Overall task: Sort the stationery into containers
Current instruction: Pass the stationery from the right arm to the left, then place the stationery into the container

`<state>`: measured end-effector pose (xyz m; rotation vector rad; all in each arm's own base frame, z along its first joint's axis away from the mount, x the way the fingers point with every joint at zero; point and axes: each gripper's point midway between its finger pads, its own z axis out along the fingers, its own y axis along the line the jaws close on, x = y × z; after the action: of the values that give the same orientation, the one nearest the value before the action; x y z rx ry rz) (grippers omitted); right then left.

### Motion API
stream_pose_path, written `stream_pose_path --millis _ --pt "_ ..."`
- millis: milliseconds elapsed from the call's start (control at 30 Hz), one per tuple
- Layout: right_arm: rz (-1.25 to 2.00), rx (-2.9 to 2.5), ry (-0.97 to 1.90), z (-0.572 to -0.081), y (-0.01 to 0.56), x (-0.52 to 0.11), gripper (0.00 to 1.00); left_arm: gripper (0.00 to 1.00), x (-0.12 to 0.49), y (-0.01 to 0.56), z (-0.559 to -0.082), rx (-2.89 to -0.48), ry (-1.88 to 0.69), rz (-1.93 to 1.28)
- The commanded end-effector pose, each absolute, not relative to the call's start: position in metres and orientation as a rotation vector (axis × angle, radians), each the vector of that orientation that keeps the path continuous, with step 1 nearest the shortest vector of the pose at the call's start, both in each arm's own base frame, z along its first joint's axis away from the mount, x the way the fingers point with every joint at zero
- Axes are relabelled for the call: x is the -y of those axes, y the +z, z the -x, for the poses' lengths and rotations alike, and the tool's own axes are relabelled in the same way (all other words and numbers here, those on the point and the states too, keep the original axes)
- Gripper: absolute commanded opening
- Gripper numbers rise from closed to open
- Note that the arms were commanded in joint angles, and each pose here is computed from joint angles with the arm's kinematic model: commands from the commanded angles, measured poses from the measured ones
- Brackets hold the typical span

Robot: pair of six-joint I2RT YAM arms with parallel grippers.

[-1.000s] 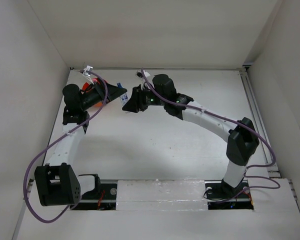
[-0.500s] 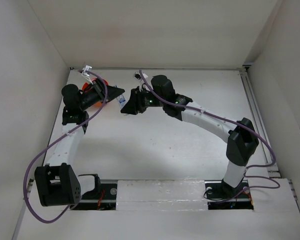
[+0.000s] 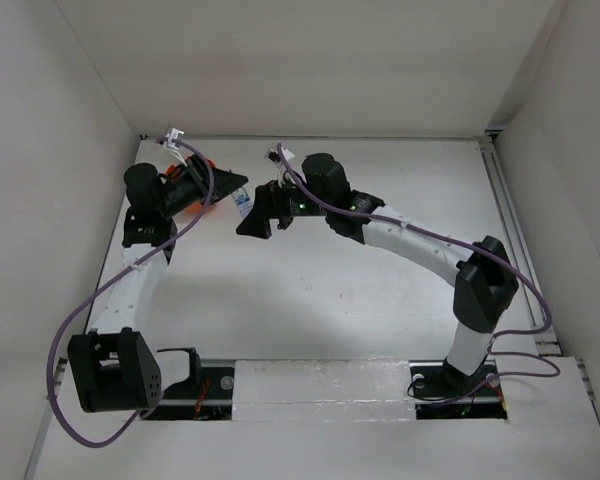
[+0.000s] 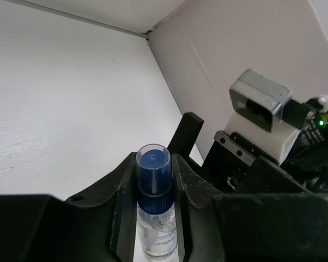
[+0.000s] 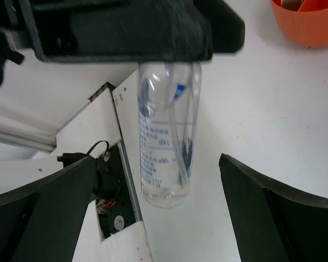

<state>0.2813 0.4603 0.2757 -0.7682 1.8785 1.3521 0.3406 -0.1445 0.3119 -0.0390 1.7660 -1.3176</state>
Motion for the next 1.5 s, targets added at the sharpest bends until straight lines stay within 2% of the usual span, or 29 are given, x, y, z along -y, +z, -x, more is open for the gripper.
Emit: stream_pose_path --millis 0,133,267,300,433,533,667,967,1467 --pt "0.773 -1.794 1.339 -0.282 0.293 -0.452 1.0 0.0 0.138 0.34 -0.348 -1.702 -1.201 -0.015" --pt "0.769 -1.829 1.285 -0.285 0.274 -0.441 1.0 0.0 0.127 0.34 -0.365 -1.726 -1.107 0.049" --pt "0.731 -1.873 1.195 -0.292 0.252 -0.414 1.0 0.0 0.106 0.337 -0.401 -1.743 -0.95 0.143" --pt "0.713 -1.886 1.177 -0.295 0.248 -0.408 1.0 0.0 0.101 0.351 -0.41 -1.717 -0.897 0.111" --pt "0.744 -1.904 1.149 -0.282 0.233 -0.394 1.0 0.0 0.078 0.34 -0.458 -1.722 -0.687 0.077" --pt "0.753 -1.918 1.14 -0.272 0.224 -0.384 1.0 0.0 0.07 0.348 -0.482 -1.678 -0.597 0.011" --pt "0.775 -1.936 1.148 -0.252 0.21 -0.377 1.0 0.0 0.055 0.328 -0.513 -1.677 -0.482 0.011" --pt "0.843 -1.95 1.139 -0.225 0.192 -0.372 1.0 0.0 0.03 0.311 -0.539 -1.661 -0.279 -0.022" --pt "0.914 -1.949 1.163 -0.209 0.179 -0.38 1.0 0.0 0.021 0.286 -0.559 -1.652 -0.191 -0.078"
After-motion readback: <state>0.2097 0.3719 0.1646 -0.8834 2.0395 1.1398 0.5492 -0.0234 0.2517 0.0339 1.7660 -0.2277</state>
